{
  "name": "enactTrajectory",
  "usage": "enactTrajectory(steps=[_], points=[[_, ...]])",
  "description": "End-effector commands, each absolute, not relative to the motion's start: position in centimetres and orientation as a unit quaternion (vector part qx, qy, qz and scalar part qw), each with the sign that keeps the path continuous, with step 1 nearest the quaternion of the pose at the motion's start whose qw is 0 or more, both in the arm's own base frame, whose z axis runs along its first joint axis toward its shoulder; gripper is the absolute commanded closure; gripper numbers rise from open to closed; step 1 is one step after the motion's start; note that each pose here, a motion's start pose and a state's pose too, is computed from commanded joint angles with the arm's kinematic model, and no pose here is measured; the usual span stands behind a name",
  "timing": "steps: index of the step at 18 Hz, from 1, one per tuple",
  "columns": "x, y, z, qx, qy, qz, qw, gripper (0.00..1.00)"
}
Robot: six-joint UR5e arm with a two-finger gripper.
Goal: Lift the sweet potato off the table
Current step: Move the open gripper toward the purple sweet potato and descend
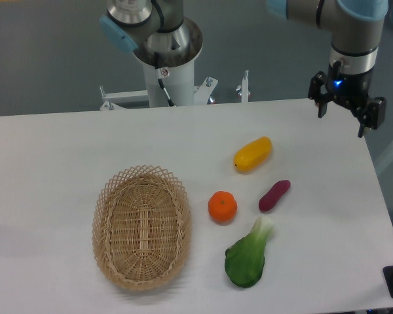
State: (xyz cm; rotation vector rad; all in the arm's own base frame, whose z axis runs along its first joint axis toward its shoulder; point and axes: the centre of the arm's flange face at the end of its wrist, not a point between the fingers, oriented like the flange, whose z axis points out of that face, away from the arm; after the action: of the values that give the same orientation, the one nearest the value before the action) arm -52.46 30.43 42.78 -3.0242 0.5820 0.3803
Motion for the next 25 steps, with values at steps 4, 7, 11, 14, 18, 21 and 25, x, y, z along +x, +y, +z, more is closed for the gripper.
enactTrajectory(steps=[4,7,11,14,18,21,25], points=[[-52.5,30.8,42.0,-0.975,0.186,0.116,0.02,0.0],[-52.6,31.0,41.5,-0.977,0.182,0.112,0.023,0.0],[-52.0,31.1,39.4,-0.98,0.173,0.093,0.024,0.0],[-51.0,34.0,36.4,-0.988,0.124,0.087,0.032,0.0],[-50.4,38.1,32.3,-0.995,0.044,0.081,0.045,0.0],[-50.4,38.6,30.2,-0.996,0.026,0.07,0.042,0.0],[-50.6,40.0,25.4,-0.997,0.043,0.047,0.032,0.0]])
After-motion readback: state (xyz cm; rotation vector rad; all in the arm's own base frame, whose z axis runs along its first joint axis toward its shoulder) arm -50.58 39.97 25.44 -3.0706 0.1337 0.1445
